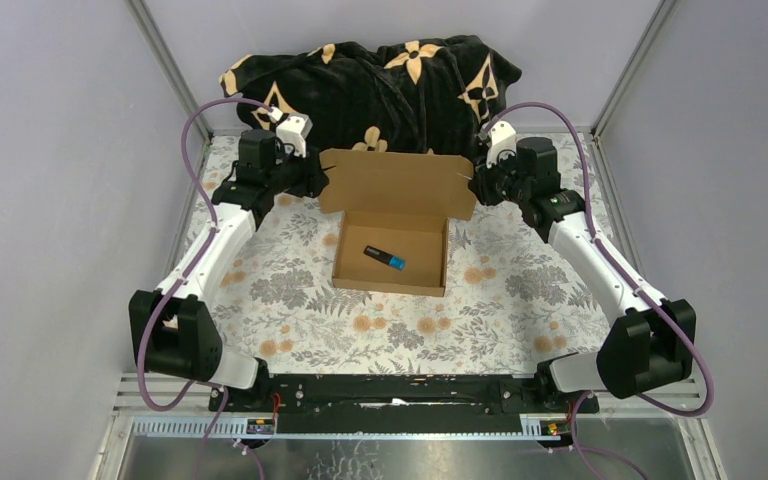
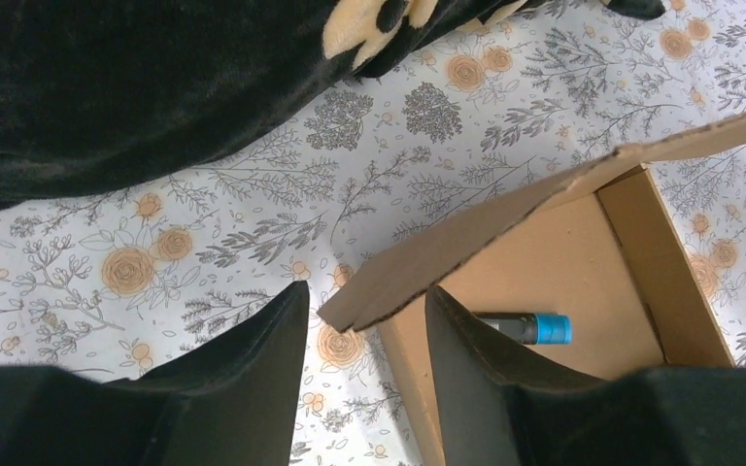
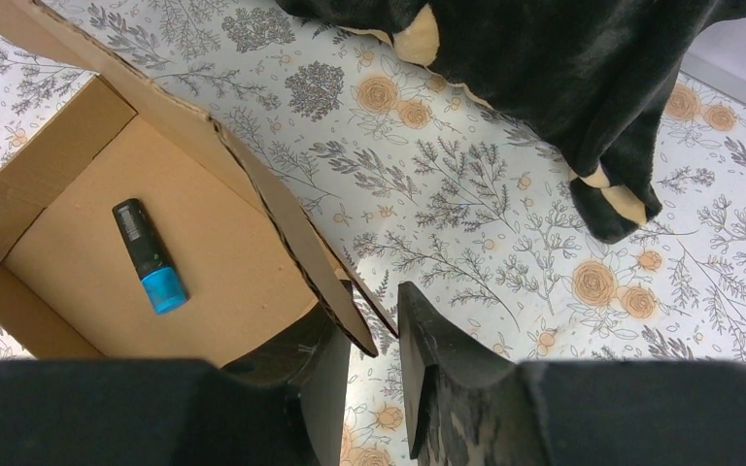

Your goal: Fold the paper box

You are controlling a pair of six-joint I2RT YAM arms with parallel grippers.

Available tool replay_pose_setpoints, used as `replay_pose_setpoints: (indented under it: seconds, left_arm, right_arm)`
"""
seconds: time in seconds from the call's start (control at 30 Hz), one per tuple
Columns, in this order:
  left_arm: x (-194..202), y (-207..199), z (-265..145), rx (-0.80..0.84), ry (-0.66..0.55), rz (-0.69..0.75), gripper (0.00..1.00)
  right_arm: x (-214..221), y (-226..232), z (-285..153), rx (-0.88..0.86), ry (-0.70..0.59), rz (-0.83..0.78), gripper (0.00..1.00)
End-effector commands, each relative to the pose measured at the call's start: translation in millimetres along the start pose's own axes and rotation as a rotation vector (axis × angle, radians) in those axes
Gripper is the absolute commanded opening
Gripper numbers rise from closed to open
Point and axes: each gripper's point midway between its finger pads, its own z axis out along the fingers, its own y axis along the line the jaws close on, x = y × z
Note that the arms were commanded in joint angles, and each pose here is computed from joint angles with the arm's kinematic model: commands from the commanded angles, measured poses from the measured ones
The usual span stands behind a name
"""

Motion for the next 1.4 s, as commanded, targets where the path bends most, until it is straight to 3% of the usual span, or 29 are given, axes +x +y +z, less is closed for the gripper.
replay_pose_setpoints:
  seconds: [0.0, 0.57, 0.87, 1.37]
  left_arm:
    - [-31.9, -1.7, 2.8, 0.036, -0.106, 0.052, 0.51]
    - [-32.7, -7.5, 0.8, 0.072, -0.101, 0.051, 0.30]
    - [-31.3, -8.2, 1.9, 0.078, -0.093, 0.048, 0.27]
    - [-27.1, -11.0, 5.3, 0.102, -0.082, 0.045, 0.25]
  right_arm:
    - [-25.7, 0.8, -1.7, -0.024, -0.067, -0.025, 0.31]
    - [-35.3, 4.2, -3.4, -0.047, -0.085, -0.030, 0.33]
    - [-37.8, 8.1, -1.7, -0.071, -0.093, -0.027, 0.37]
    - [-41.0, 17.8, 9.9, -0.136, -0.085, 0.008, 0.31]
